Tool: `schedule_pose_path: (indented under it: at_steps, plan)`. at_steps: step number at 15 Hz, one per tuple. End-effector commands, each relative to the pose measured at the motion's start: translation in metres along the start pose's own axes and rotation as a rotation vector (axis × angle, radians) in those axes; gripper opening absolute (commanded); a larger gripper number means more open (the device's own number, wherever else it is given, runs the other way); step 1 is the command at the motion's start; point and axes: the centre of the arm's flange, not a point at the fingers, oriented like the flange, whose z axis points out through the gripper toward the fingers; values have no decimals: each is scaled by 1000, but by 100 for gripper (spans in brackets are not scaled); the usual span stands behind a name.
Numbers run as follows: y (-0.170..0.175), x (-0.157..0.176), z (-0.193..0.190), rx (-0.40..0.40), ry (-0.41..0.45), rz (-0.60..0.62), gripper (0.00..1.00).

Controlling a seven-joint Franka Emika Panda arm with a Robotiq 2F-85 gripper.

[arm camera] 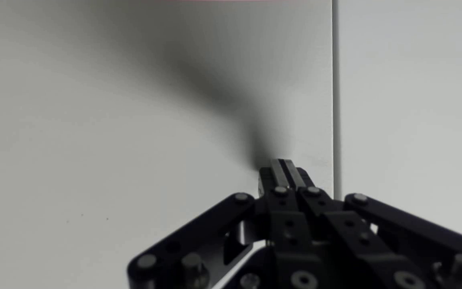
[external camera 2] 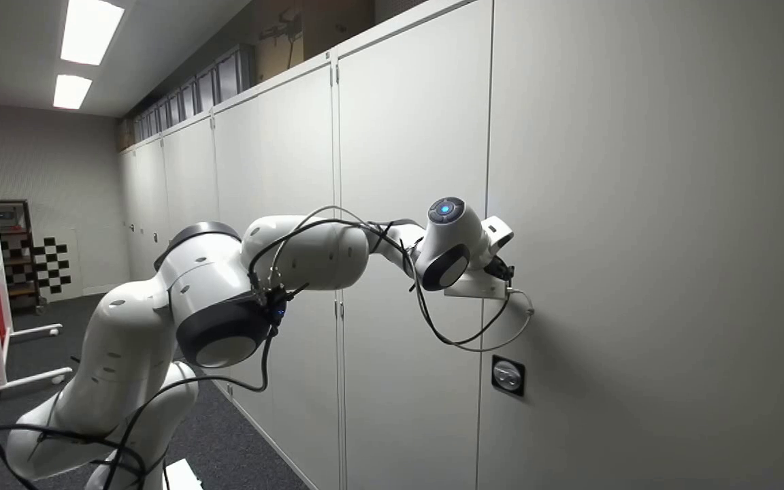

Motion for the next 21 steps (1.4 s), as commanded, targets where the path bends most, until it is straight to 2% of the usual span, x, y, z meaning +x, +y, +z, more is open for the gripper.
schedule_pose_path:
  at_steps: [1,17,18,20,21]
  plan:
    - [0,0,0,0,0,0,1]
    - [0,-1,0,-3,-4,-4,0]
    - [0,-3,-1,-6,-5,-8,26]
    - [-2,-6,-4,-6,-9,-10,32]
    - [-3,-9,-5,-8,-15,-9,42]
